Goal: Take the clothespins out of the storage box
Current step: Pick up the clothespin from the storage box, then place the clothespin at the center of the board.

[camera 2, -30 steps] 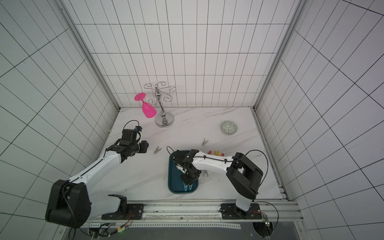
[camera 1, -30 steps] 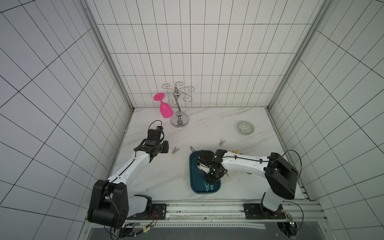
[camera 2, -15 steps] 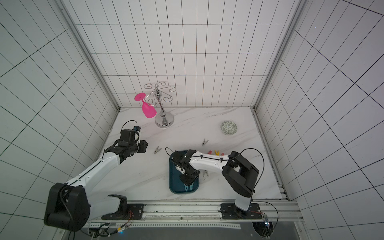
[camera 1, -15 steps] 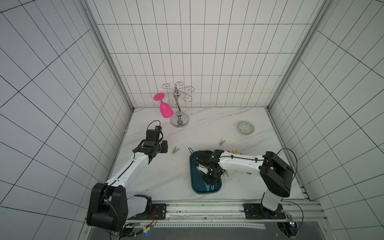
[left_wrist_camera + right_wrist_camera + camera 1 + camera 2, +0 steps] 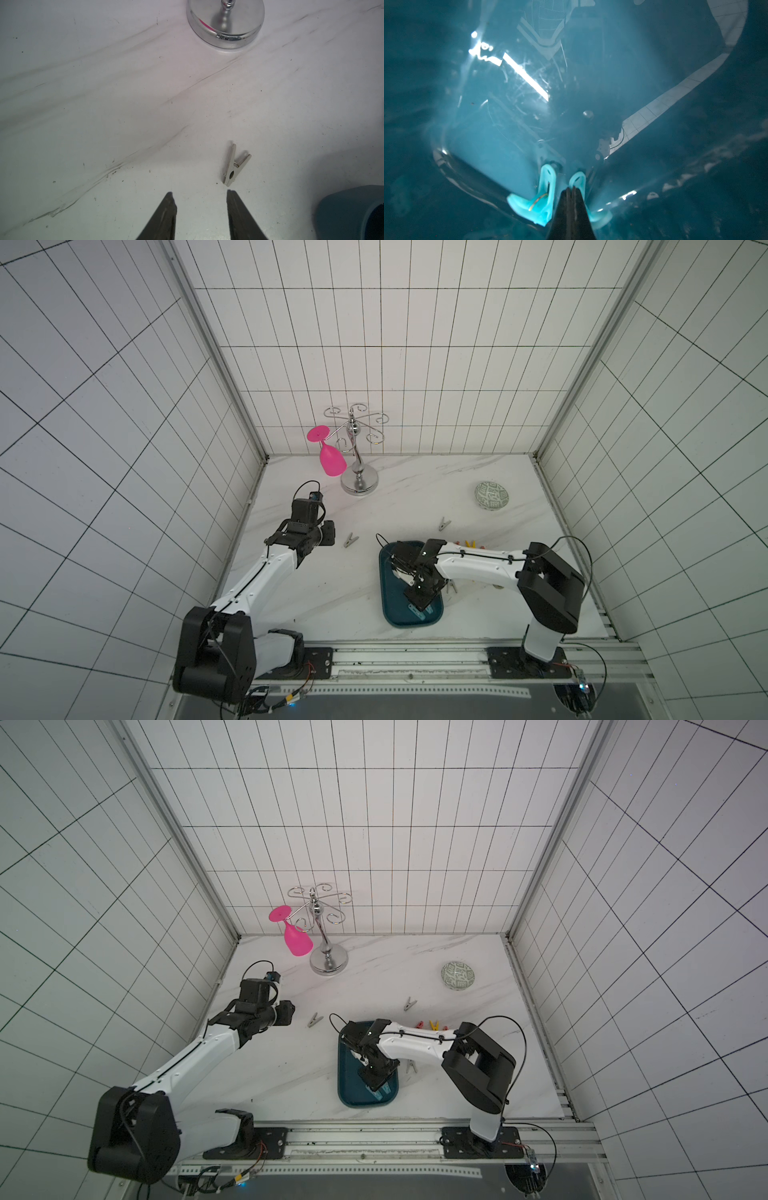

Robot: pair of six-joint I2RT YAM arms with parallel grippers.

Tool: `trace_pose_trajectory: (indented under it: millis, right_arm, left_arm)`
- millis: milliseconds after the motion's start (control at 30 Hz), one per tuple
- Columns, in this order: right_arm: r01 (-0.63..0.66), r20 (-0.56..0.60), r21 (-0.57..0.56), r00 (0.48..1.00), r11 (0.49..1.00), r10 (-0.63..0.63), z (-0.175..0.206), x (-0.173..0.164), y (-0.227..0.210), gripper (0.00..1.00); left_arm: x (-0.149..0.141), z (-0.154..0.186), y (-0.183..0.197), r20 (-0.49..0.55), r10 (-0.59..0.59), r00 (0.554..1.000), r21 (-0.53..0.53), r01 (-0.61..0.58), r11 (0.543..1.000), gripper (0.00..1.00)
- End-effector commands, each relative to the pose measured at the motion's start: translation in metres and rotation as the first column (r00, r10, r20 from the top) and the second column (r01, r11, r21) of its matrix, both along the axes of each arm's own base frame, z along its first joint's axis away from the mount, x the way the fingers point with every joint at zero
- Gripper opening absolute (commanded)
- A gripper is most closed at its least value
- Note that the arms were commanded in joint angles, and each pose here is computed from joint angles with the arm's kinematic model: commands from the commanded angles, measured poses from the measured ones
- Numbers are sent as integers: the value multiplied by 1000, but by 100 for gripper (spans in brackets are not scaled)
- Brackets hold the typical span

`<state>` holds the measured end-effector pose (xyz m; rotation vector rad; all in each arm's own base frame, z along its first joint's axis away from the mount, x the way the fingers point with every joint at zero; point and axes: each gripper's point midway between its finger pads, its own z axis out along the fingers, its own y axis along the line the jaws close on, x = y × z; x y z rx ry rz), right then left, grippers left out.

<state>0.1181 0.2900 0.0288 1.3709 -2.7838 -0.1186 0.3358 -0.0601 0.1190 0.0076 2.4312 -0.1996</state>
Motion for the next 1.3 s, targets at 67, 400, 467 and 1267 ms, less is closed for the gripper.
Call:
trace_pose_trajectory:
  millis: [67,400,467,1267]
  right_arm:
    - [-4,99,68,995,998,-3,25,19,13,0]
    - [-4,146,199,989,980,-26,63,32,22,0]
    - [-6,152,215,988,977,-28,68,32,23,0]
    - [544,29,305,816,782,-578,42,67,-104,0]
  left_arm:
    - [3,6,3,27,15,1000,-1,-15,1000,42]
    - [4,5,4,23,17,1000,1,-17,1000,42]
    - [3,5,4,24,15,1000,2,-15,1000,42]
    - [-26,16,-91,-37,-473,880,-86,469,879,41]
